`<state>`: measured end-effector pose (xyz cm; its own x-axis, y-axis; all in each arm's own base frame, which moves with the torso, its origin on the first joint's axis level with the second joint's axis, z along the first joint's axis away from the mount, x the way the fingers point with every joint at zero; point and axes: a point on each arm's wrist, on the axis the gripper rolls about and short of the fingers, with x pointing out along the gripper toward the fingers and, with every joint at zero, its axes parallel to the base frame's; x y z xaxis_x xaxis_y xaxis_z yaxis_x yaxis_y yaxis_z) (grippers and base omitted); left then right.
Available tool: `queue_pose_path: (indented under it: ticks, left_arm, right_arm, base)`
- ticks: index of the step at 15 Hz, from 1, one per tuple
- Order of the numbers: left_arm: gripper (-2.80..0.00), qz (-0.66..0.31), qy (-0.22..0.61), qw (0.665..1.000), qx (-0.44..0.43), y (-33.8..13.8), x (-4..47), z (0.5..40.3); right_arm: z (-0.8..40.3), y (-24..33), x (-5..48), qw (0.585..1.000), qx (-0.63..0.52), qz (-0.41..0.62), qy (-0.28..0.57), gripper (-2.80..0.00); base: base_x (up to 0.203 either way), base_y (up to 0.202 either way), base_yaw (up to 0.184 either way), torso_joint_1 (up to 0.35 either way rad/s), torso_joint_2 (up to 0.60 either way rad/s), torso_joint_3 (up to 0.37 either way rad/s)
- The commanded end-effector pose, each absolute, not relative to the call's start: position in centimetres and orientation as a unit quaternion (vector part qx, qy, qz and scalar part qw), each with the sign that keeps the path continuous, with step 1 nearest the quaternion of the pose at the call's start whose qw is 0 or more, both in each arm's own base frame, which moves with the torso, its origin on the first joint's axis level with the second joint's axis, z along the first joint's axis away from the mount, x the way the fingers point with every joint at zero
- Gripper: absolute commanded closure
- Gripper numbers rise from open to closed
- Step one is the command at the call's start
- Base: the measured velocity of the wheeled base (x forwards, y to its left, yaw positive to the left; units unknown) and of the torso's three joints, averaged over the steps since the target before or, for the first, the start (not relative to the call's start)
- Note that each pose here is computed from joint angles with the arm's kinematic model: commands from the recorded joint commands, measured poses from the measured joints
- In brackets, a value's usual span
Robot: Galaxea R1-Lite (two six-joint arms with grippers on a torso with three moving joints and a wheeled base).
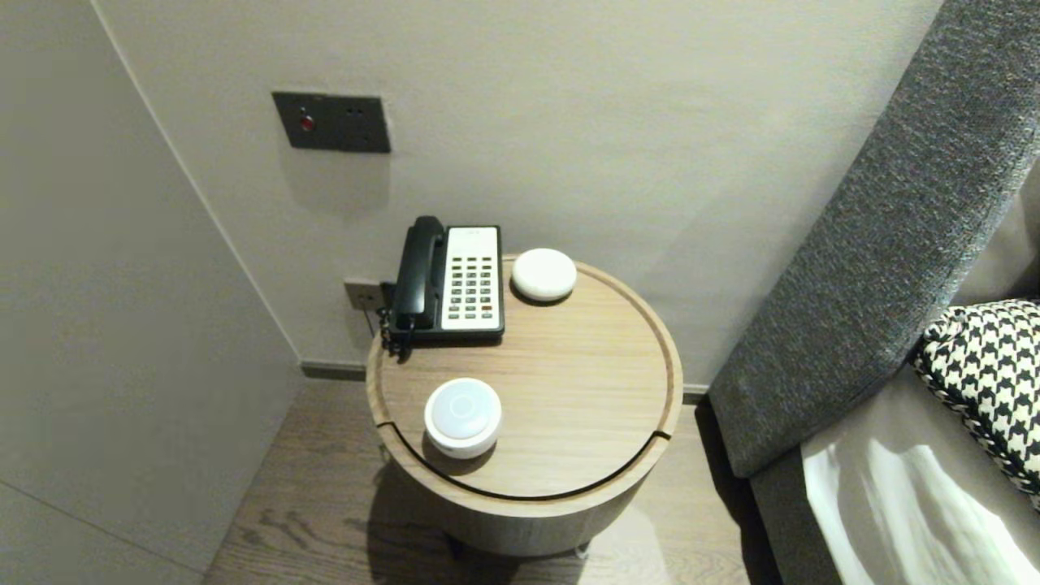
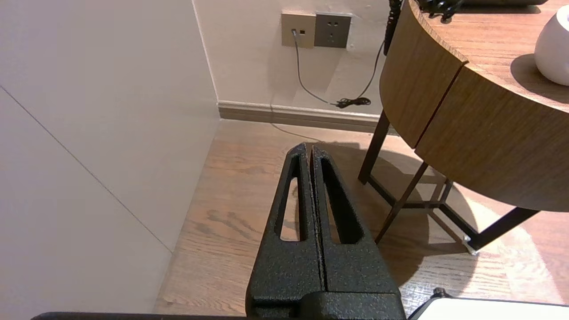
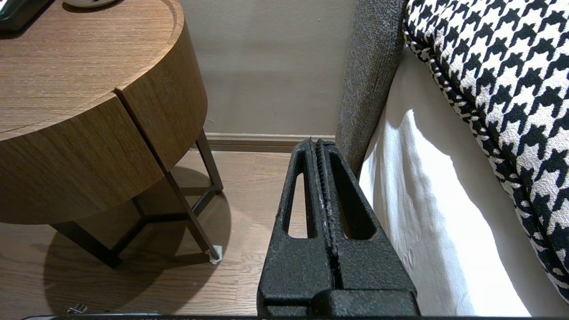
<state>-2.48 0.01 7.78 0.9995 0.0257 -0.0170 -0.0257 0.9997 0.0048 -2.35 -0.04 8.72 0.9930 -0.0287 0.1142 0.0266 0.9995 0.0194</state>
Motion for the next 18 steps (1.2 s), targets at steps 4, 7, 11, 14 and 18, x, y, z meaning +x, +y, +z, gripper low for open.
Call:
queue_pose_path:
  ticks: [4, 7, 11, 14, 18]
  left_arm:
    - [0.0, 0.013, 0.009, 1.0, 0.002, 0.01, -2.47, 7.79]
    - [0.0, 0.013, 0.009, 1.0, 0.002, 0.01, -2.47, 7.79]
    - [0.0, 0.014, 0.009, 1.0, 0.002, 0.0, -2.47, 7.79]
    - [0.0, 0.013, 0.009, 1.0, 0.002, 0.01, -2.47, 7.79]
    - [0.0, 0.013, 0.009, 1.0, 0.002, 0.01, -2.47, 7.79]
  right_arm:
    - [7.61, -0.05, -2.01, 0.999, 0.009, -0.014, -0.037, 0.0]
    - [7.63, -0.05, -2.01, 0.999, 0.009, -0.014, -0.038, 0.0]
    - [7.63, -0.04, -2.02, 0.999, 0.009, -0.014, -0.038, 0.0]
    - [7.62, -0.05, -2.01, 0.999, 0.01, -0.013, -0.037, 0.0]
    - [7.62, -0.05, -2.01, 0.999, 0.009, -0.014, -0.037, 0.0]
  base:
    - [0.0, 0.0, 0.0, 0.0, 0.0, 0.0]
    - [0.0, 0.0, 0.0, 0.0, 0.0, 0.0]
    - [0.0, 0.0, 0.0, 0.0, 0.0, 0.0]
    - [0.0, 0.0, 0.0, 0.0, 0.0, 0.0]
    - [0.0, 0.0, 0.0, 0.0, 0.0, 0.0]
